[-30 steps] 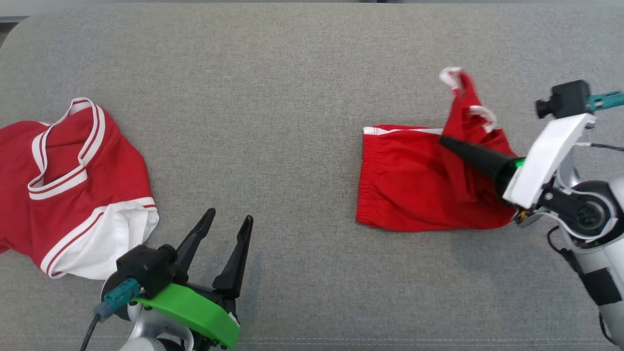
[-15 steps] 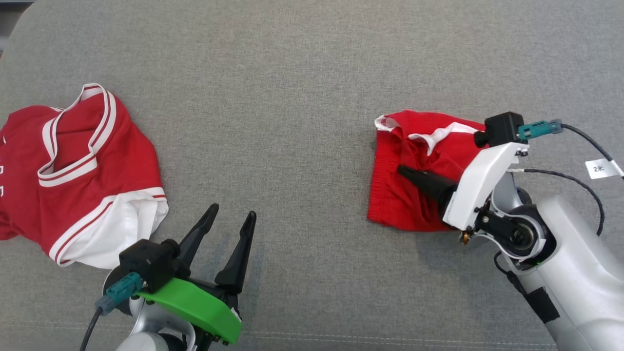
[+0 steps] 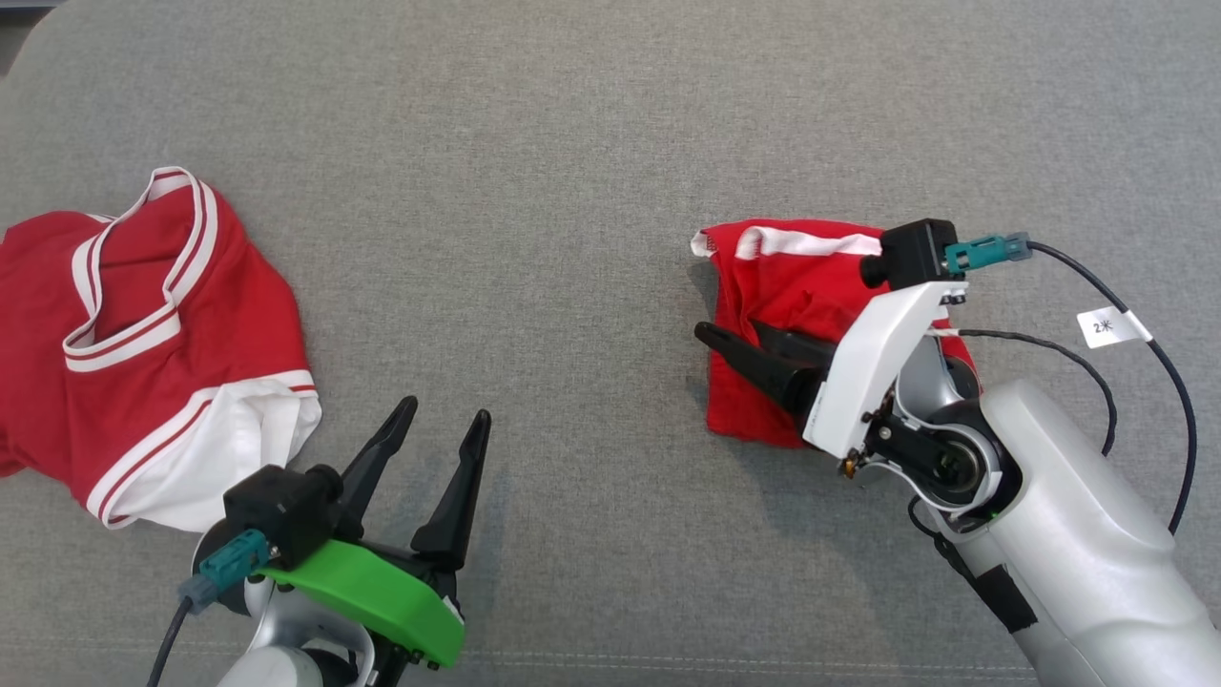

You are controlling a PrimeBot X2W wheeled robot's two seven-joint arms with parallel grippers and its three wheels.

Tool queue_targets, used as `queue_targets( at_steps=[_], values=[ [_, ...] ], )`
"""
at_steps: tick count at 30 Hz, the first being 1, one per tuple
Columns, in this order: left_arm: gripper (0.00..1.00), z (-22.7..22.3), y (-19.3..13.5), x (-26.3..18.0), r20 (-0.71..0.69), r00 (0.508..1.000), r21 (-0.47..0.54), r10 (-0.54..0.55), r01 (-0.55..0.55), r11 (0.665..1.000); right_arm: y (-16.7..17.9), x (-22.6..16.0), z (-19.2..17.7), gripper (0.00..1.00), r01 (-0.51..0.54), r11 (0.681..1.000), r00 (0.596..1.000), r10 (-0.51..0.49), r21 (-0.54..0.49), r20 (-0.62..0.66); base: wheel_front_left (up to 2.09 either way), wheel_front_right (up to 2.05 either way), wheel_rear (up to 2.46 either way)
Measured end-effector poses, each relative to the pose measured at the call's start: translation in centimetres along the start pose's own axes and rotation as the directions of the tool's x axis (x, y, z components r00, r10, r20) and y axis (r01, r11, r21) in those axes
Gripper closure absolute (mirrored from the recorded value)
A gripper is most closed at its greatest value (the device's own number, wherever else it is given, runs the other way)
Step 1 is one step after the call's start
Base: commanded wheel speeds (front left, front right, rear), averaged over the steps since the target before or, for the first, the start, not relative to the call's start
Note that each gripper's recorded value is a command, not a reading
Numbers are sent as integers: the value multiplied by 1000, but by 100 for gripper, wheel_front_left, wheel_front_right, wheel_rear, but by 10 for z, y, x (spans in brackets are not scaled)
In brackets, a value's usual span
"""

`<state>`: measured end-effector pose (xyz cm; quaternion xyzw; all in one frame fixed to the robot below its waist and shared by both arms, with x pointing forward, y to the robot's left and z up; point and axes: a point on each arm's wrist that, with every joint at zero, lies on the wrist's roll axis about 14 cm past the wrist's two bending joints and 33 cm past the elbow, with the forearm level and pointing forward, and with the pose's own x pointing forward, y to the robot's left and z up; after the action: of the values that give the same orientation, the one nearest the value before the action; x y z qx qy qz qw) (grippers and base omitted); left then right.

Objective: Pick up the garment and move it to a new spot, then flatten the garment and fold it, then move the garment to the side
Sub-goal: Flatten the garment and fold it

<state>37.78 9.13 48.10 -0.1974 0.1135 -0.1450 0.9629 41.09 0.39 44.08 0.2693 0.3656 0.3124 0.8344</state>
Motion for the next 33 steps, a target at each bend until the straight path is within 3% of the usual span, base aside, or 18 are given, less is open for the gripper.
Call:
queue_targets(
  at_steps=[7, 14, 19, 23, 28, 33],
  values=[
    [0, 1, -4, 3, 2, 1000, 6, -18, 18, 1000, 16, -10, 13, 0, -43, 997, 997, 46, -56, 54, 0, 0, 0],
    [0, 1, -7, 4, -2, 999, 16, -32, 32, 999, 17, -38, 46, 0, -33, 994, 981, 52, -101, 187, 0, 0, 0],
    [0, 2, -12, 3, 3, 999, 20, -46, 46, 999, -19, -74, 81, 0, 92, 994, 944, -66, -66, 325, 0, 0, 0],
    [0, 2, -16, 1, 2, 998, 19, -57, 57, 998, -61, -105, 96, 0, 209, 977, 893, -204, 33, 400, 0, 0, 0],
    [0, 3, -19, 0, 2, 998, 16, -63, 63, 998, -113, -120, 61, 0, 333, 928, 874, -370, 165, 317, 0, 0, 0],
    [0, 3, -18, -2, 3, 999, 10, -54, 54, 998, -138, -116, 24, 0, 389, 895, 877, -432, 217, 211, 0, 0, 0]
  ],
)
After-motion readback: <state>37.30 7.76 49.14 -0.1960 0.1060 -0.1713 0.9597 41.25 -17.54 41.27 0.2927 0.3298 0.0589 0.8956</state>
